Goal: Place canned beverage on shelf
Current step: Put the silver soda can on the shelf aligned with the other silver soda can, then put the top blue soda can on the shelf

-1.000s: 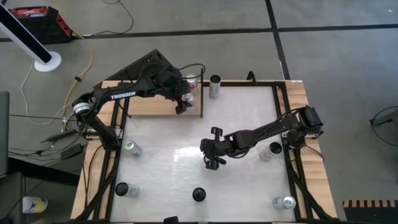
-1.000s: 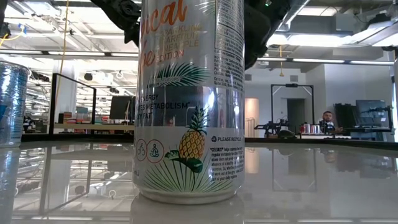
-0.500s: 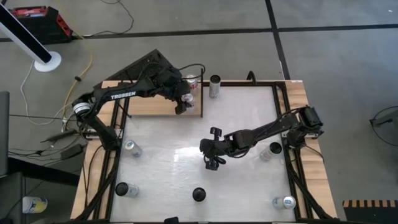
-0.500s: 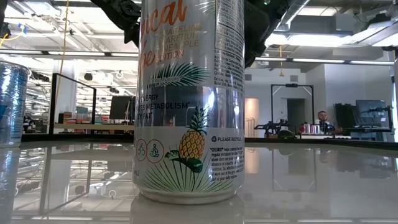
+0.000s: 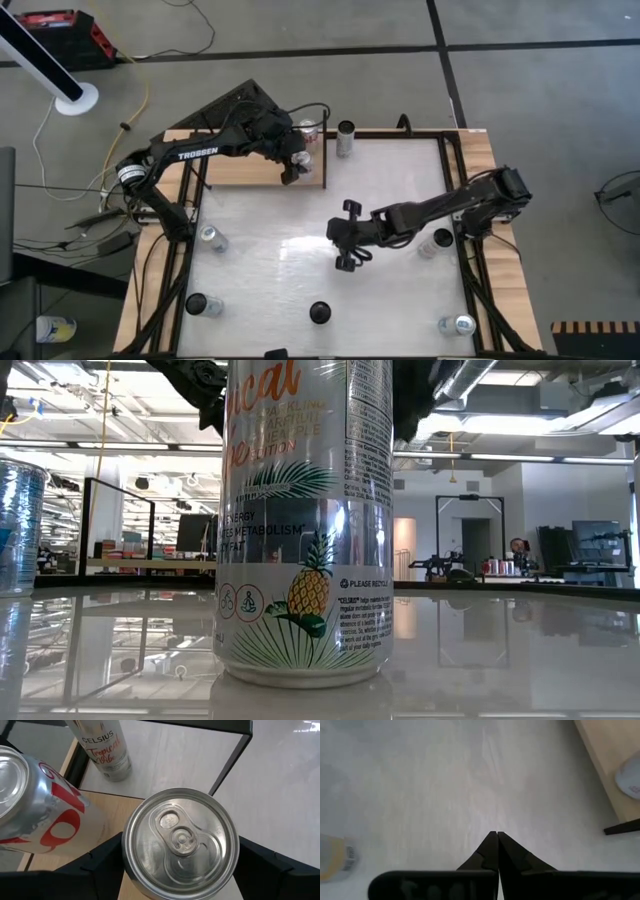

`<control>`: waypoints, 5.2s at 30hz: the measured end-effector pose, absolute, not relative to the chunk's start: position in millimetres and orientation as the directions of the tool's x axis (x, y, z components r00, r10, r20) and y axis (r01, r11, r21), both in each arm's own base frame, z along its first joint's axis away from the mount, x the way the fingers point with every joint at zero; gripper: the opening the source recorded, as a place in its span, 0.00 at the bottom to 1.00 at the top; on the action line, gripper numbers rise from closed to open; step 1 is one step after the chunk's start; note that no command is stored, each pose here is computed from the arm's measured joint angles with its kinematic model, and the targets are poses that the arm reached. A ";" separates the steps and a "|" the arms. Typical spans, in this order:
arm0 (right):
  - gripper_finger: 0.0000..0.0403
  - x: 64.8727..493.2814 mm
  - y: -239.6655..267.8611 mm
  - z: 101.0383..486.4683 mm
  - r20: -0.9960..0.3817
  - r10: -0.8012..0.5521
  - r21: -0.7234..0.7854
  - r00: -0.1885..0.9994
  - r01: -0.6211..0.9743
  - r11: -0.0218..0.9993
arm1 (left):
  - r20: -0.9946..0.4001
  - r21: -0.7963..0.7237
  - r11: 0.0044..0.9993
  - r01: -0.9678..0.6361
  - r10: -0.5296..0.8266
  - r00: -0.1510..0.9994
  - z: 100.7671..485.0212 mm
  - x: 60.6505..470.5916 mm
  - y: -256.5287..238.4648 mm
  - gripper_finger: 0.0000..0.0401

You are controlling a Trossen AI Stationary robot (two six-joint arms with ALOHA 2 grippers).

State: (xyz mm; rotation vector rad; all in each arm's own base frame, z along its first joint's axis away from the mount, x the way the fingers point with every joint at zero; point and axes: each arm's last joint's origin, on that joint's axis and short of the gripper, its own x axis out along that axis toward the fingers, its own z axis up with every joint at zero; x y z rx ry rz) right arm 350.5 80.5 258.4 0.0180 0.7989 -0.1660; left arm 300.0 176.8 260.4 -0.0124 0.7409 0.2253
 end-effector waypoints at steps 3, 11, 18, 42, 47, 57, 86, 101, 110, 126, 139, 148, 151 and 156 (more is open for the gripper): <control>0.05 345.9 81.1 267.3 -0.698 -0.135 -0.040 0.703 0.149 0.988 | -0.664 0.074 0.976 -0.206 0.202 0.720 260.9 300.5 177.2 0.70; 0.05 338.7 78.9 281.1 -0.673 -0.130 -0.033 0.728 0.146 0.989 | -0.643 0.086 0.975 -0.207 0.213 0.736 262.9 302.1 178.1 0.70; 0.05 337.2 78.5 283.8 -0.667 -0.130 -0.032 0.733 0.146 0.989 | -0.647 0.088 0.975 -0.203 0.211 0.733 262.4 301.8 177.9 0.70; 0.05 337.2 78.5 283.7 -0.668 -0.130 -0.033 0.733 0.146 0.989 | -0.637 0.089 0.974 -0.207 0.216 0.740 257.8 303.8 177.4 0.70; 0.05 337.2 78.5 283.7 -0.668 -0.130 -0.033 0.733 0.146 0.989 | -0.644 0.085 0.976 -0.199 0.206 0.737 253.0 307.8 177.1 0.70; 0.05 336.7 78.3 283.1 -0.674 -0.131 -0.035 0.727 0.146 0.989 | -0.647 0.093 0.974 -0.208 0.218 0.730 252.2 308.7 177.0 0.78; 0.05 336.2 78.3 282.7 -0.678 -0.131 -0.036 0.723 0.146 0.989 | -0.725 0.121 0.965 -0.231 0.245 0.644 259.4 304.3 177.0 0.89; 0.05 322.5 74.7 290.7 -0.707 -0.139 -0.064 0.693 0.133 0.989 | -0.819 0.094 0.954 -0.283 0.236 0.523 288.6 281.1 164.9 0.90; 0.05 300.0 59.7 300.2 -0.671 -0.152 -0.139 0.726 0.079 0.987 | -0.711 0.076 0.943 -0.324 0.279 0.646 336.1 249.3 134.3 0.90; 0.06 218.4 -11.5 312.7 -0.448 -0.276 -0.089 0.851 0.264 0.960 | -0.291 0.058 0.960 -0.275 0.280 0.915 364.7 195.8 68.6 0.90; 0.05 201.1 -51.3 330.9 -0.341 -0.313 -0.081 0.886 0.304 0.949 | -0.250 0.028 0.966 -0.256 0.254 0.934 314.7 194.7 61.2 0.90; 0.11 216.4 -112.8 313.8 -0.347 -0.453 -0.034 0.821 0.472 0.881 | -0.250 0.028 0.967 -0.255 0.253 0.934 310.0 195.1 61.3 0.90; 0.11 230.4 -129.7 300.4 -0.370 -0.452 -0.027 0.812 0.477 0.879 | -0.249 0.031 0.967 -0.254 0.253 0.935 310.0 195.1 61.3 0.90; 0.15 238.8 -153.8 300.4 -0.403 -0.478 -0.022 0.781 0.514 0.858 | -0.249 0.033 0.967 -0.253 0.254 0.935 310.1 195.2 61.3 0.90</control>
